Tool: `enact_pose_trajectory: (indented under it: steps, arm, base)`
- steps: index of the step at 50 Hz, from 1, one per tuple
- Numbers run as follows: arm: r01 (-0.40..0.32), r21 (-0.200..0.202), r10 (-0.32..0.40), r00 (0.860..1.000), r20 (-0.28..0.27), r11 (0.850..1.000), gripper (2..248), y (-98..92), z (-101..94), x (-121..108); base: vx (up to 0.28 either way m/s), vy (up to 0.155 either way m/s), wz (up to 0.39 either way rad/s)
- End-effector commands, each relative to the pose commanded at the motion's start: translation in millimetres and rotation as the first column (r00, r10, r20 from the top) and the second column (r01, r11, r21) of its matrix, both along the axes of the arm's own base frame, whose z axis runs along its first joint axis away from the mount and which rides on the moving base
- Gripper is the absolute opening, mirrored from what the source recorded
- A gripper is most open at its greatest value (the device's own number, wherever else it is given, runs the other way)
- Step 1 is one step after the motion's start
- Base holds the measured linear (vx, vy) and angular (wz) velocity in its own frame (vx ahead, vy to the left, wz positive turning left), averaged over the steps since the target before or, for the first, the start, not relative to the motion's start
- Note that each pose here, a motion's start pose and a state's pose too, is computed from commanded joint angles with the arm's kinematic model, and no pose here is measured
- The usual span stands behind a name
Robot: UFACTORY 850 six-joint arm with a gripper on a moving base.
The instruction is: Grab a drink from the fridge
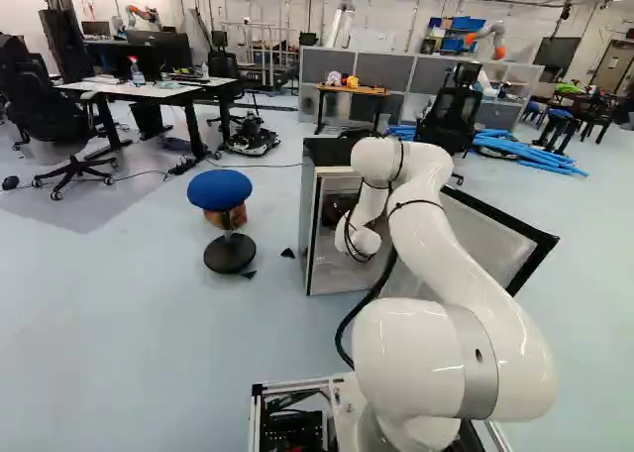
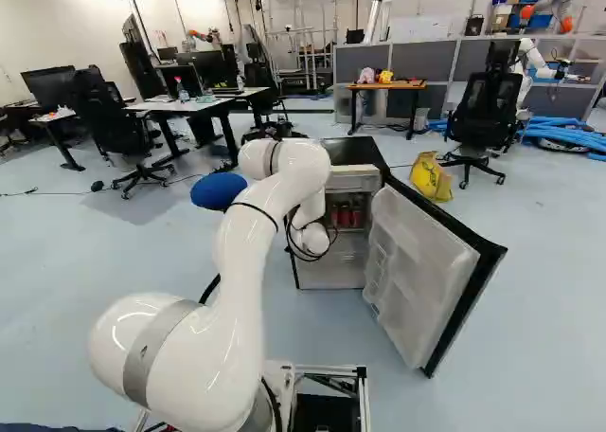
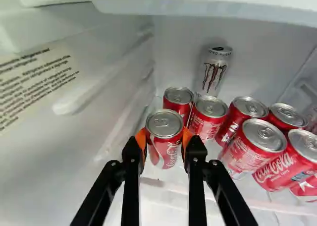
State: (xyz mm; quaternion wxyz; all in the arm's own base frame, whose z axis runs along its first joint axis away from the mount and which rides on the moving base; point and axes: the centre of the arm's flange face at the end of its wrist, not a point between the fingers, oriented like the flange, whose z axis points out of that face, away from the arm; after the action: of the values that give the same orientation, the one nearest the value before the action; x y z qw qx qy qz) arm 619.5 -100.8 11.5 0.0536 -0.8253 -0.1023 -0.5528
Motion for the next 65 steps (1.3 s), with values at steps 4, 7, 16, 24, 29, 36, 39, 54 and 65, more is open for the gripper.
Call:
enact_pose_trajectory:
  steps: [4, 7, 16, 24, 29, 36, 39, 54, 65]
  arm:
    - [0.006, 0.002, -0.006, 1.000, -0.011, 1.000, 93, -1.9, 4.5, -7]
    - [0.010, 0.004, -0.010, 1.000, -0.018, 1.000, 93, -3.6, 9.2, -13]
    - [0.026, 0.008, -0.025, 0.999, -0.036, 1.000, 93, -9.2, 25.2, -30]
    - [0.040, 0.011, -0.040, 0.998, -0.051, 0.999, 93, -14.1, 40.0, -45]
    - [0.050, 0.013, -0.049, 0.997, -0.059, 0.999, 93, -17.1, 49.1, -54]
    - [0.063, 0.015, -0.062, 0.996, -0.070, 0.998, 93, -21.3, 61.7, -68]
    - [0.069, 0.016, -0.068, 0.995, -0.074, 0.997, 93, -23.1, 67.1, -74]
    - [0.100, 0.020, -0.098, 0.991, -0.093, 0.995, 93, -31.5, 93.2, -103]
    - [0.123, 0.023, -0.120, 0.987, -0.104, 0.992, 93, -36.5, 112.0, -125]
  base:
    - [0.000, 0.000, 0.000]
    - [0.000, 0.000, 0.000]
    - [0.000, 0.000, 0.000]
    - [0.000, 0.000, 0.000]
    - [0.000, 0.000, 0.000]
    - [0.000, 0.000, 0.000]
    - [0.000, 0.000, 0.000]
    - [0.000, 0.000, 0.000]
    - [0.000, 0.000, 0.000]
